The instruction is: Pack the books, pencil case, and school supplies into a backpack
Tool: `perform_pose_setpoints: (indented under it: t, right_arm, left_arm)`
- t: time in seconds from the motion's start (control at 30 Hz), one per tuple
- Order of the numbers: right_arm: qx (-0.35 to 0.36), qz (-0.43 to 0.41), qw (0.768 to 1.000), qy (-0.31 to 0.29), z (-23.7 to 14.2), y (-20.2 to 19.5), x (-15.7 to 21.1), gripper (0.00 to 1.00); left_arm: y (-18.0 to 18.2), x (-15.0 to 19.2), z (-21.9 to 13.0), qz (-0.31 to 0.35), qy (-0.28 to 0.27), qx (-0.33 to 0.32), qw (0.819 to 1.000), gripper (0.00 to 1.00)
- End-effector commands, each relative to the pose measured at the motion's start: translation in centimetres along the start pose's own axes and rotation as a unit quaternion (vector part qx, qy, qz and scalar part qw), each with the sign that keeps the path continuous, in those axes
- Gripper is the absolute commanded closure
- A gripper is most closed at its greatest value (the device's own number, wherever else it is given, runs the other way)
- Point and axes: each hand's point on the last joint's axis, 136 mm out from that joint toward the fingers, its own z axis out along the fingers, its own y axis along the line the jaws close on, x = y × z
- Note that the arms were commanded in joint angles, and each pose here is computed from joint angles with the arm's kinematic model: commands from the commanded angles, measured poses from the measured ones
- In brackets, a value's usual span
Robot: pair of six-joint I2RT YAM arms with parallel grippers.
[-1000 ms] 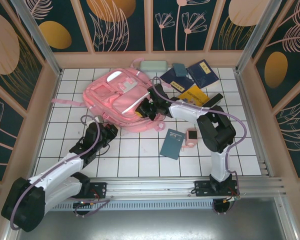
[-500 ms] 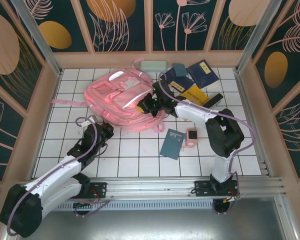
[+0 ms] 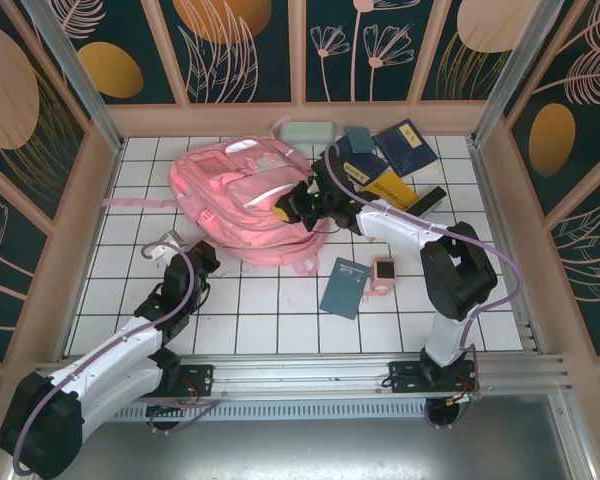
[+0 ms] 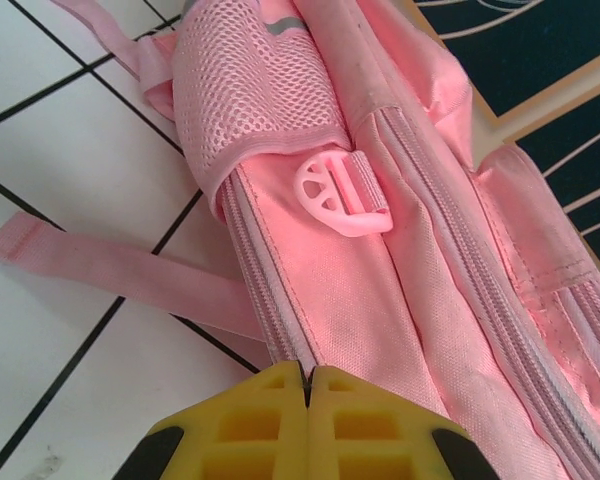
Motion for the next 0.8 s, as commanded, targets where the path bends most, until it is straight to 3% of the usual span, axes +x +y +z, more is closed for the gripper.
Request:
perform_pose_setpoints:
  t: [0.0,0.2,0.37,0.67,0.77]
  right_arm:
    - [-0.054,-0.034,0.998,-0.003,-2.5,3.6,0.2,1.00]
    - [-0.049,-0.036,0.998,0.004,-2.4,3.1,0.6,1.00]
    - [-0.044,-0.027,0.999,-0.003,-2.5,2.5,-0.8,1.00]
    - [-0.046,-0.042,0.998,0.017,-2.0,3.3,-0.3,1.00]
    - [-0.022,-0.059,0.998,0.027,-1.2,2.7,0.2,1.00]
  left_arm:
    - [1.8,-2.7,-0.2,0.010,-0.080,-0.044,0.996,1.00]
    - [2.9,-3.7,-0.5,0.019,-0.108,-0.079,0.991,1.00]
    - [2.5,-3.2,-0.7,0.014,-0.095,-0.050,0.994,1.00]
    - [3.1,-3.0,-0.6,0.041,-0.089,-0.072,0.993,1.00]
    - [1.3,-3.1,-0.2,0.080,-0.063,-0.072,0.992,0.77]
